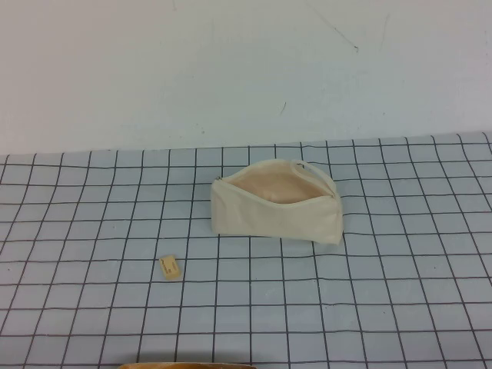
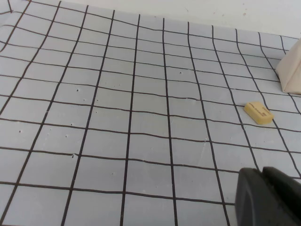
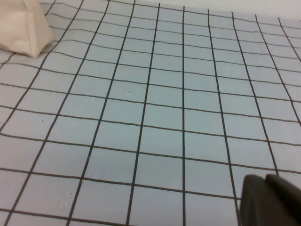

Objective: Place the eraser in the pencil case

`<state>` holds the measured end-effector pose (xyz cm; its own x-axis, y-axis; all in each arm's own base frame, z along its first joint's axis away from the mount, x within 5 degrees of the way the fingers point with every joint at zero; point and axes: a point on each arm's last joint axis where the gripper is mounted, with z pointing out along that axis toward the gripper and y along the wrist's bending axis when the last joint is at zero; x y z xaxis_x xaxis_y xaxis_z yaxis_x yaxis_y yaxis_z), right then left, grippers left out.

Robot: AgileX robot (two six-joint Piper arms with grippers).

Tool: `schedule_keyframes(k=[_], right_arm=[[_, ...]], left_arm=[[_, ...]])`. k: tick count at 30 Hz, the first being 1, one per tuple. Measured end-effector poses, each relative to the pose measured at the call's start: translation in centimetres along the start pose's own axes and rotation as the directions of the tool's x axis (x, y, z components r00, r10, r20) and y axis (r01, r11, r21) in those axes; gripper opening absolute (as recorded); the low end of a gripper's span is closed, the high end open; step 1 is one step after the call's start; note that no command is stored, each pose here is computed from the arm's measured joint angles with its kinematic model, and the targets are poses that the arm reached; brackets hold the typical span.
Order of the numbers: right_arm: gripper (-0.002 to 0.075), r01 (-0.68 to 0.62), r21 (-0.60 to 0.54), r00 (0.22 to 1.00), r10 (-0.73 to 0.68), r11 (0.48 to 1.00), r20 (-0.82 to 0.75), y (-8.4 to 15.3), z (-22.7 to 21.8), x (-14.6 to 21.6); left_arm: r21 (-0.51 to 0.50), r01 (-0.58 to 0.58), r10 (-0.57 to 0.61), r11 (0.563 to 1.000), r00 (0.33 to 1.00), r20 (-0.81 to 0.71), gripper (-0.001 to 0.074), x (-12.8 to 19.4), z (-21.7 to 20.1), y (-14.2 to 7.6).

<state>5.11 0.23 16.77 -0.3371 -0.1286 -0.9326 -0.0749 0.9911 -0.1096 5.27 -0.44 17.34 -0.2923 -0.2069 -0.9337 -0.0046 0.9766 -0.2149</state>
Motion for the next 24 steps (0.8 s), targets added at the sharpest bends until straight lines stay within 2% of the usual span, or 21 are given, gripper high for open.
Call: schedule_keyframes(k=[17,20,21,23,24], right_arm=[[-0.0001,0.000,0.000,1.000,0.000,1.000,0.000,0.0,0.0,0.0],[-0.0001,0.000,0.000,1.000,0.000,1.000,0.000,0.0,0.0,0.0],[-0.0001,0.000,0.000,1.000,0.000,1.000,0.000,0.0,0.0,0.0],[-0.0001,0.000,0.000,1.000,0.000,1.000,0.000,0.0,0.0,0.0],[-0.0001,0.000,0.000,1.000,0.000,1.000,0.000,0.0,0.0,0.0]], left_arm=[[0.005,0.013,-0.013,1.000,1.000,-0.001,-0.0003,0.0,0.0,0.0],[0.032,0.085,-0.085,0.996,0.996,-0.006,-0.0003,0.0,0.0,-0.3],[0.051,0.140,-0.139,0.989,0.990,-0.010,-0.0003,0.0,0.0,-0.5],[0.099,0.291,-0.291,0.951,0.957,-0.023,-0.0003,-0.1,0.0,-0.9],[0.128,0.395,-0.393,0.910,0.919,-0.039,-0.0003,0.0,0.0,-1.2]])
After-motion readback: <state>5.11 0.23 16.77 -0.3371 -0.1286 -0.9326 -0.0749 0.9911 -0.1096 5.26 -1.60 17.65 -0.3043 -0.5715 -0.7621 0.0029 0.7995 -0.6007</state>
